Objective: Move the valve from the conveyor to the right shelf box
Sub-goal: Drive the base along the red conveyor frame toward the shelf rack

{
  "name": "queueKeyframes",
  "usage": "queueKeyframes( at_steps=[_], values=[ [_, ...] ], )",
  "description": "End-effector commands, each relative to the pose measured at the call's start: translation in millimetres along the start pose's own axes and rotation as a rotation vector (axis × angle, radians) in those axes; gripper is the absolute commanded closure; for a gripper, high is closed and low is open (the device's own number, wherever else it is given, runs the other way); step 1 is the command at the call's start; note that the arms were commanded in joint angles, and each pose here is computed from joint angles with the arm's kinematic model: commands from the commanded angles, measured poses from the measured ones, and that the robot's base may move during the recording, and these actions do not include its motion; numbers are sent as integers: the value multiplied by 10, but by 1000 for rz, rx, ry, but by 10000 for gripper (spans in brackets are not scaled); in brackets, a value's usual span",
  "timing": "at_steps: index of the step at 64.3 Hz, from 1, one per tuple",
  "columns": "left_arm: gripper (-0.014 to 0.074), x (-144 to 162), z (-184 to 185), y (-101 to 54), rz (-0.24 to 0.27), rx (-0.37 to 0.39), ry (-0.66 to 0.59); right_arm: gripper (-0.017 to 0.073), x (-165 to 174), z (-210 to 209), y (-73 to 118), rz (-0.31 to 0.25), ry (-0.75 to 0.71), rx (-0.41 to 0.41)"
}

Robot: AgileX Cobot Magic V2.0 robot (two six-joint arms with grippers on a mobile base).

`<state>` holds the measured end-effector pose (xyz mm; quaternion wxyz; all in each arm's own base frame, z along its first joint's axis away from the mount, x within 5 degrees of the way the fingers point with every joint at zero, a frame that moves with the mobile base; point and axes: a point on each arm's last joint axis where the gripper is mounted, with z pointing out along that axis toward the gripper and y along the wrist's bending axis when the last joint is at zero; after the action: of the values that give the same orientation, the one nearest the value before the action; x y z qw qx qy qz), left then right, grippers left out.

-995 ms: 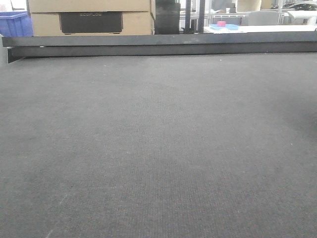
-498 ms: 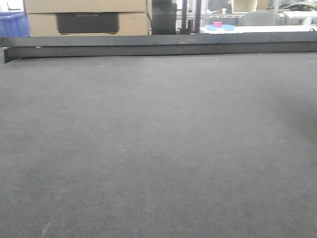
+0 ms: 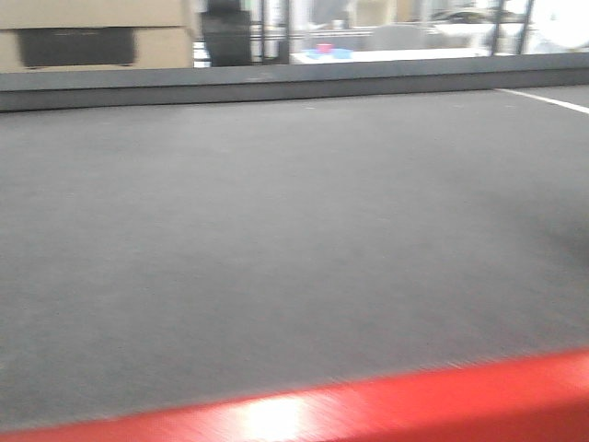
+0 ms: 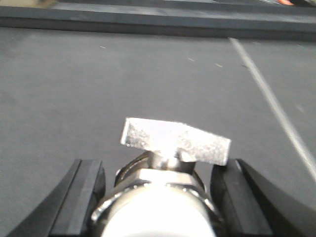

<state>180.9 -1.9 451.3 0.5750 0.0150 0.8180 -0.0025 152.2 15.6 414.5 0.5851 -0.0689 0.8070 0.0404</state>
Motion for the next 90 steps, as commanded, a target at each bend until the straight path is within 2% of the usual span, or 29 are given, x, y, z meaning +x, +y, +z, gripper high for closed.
queueKeyframes(
  at_steps=[1,90],
  values=[
    [705,-81,-60,-15,-9,8,-80,712,-102,-46,-13,-12,-93,19],
    [705,-81,-60,-15,-9,8,-80,712,-102,-46,-13,-12,-93,19]
  ],
)
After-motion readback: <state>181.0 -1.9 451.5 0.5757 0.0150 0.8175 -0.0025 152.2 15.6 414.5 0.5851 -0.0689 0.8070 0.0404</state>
